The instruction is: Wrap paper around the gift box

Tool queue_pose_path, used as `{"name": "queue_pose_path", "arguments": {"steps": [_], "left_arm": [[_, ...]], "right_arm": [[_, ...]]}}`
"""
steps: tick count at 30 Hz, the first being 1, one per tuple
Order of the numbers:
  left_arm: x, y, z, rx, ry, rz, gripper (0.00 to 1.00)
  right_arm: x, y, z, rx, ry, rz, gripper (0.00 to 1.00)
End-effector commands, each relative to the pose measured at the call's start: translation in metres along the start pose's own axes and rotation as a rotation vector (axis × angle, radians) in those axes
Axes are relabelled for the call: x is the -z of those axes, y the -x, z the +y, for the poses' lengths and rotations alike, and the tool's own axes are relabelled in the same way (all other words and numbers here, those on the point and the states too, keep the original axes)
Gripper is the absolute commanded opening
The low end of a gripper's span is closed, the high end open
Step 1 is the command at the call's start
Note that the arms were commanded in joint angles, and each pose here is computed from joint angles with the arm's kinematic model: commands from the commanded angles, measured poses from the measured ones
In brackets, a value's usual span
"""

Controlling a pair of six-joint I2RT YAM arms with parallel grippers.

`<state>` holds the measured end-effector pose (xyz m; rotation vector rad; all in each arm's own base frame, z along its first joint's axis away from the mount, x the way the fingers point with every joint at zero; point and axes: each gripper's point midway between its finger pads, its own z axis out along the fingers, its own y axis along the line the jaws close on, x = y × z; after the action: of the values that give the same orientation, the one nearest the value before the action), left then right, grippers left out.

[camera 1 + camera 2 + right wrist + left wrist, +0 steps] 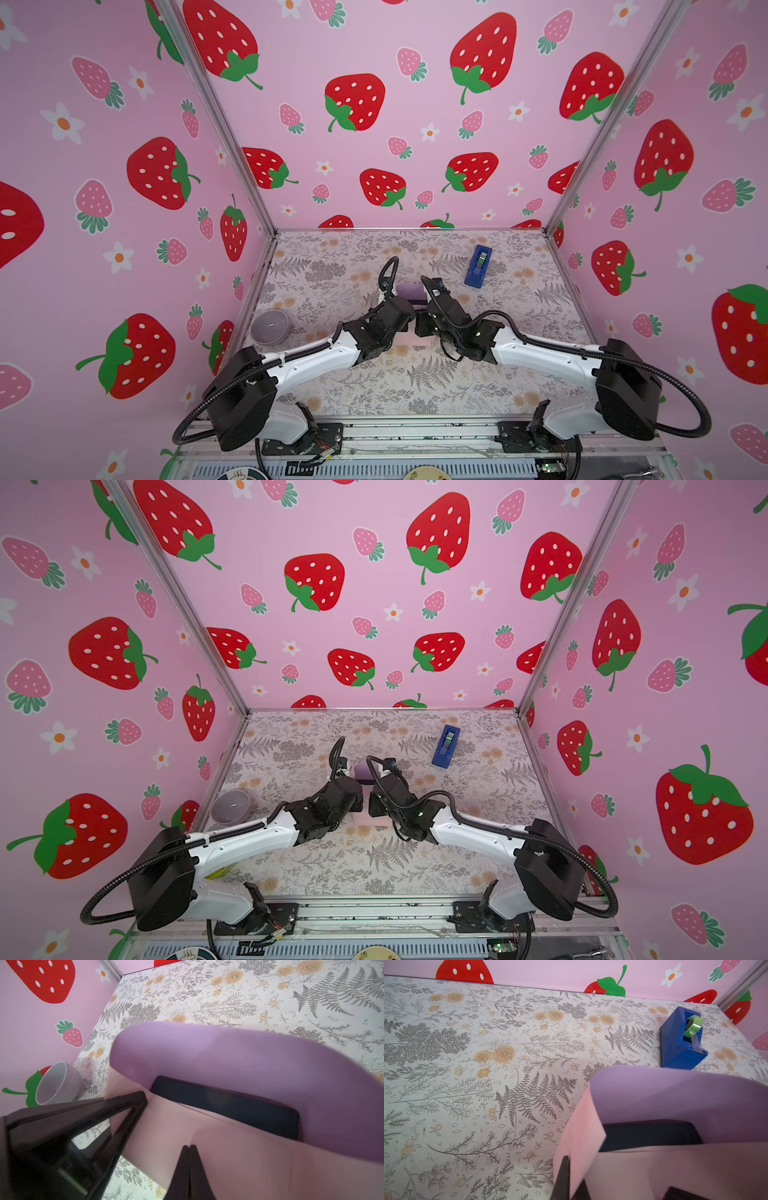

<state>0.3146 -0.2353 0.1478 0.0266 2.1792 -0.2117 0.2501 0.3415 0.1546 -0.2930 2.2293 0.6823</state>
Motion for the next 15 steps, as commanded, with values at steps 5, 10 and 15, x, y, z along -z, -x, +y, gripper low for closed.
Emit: {"name": "queue_pose_path", "arguments": {"steps": [5, 10, 15], "left_arm": [[0.008, -0.003, -0.005, -0.006, -0.084, 0.018, 0.21], [0.044, 0.035, -0.004, 0.019, -0.143, -0.075, 0.3], [0.065, 0.054, 0.021, 0.056, -0.11, -0.129, 0.32]], "right_arm": [[-0.011, -0.036, -0.027, -0.044, -0.048, 0.084, 0.05], [-0.01, -0.036, -0.03, -0.05, -0.051, 0.086, 0.05], [-0.01, -0.035, -0.031, -0.053, -0.048, 0.087, 0.05]]}}
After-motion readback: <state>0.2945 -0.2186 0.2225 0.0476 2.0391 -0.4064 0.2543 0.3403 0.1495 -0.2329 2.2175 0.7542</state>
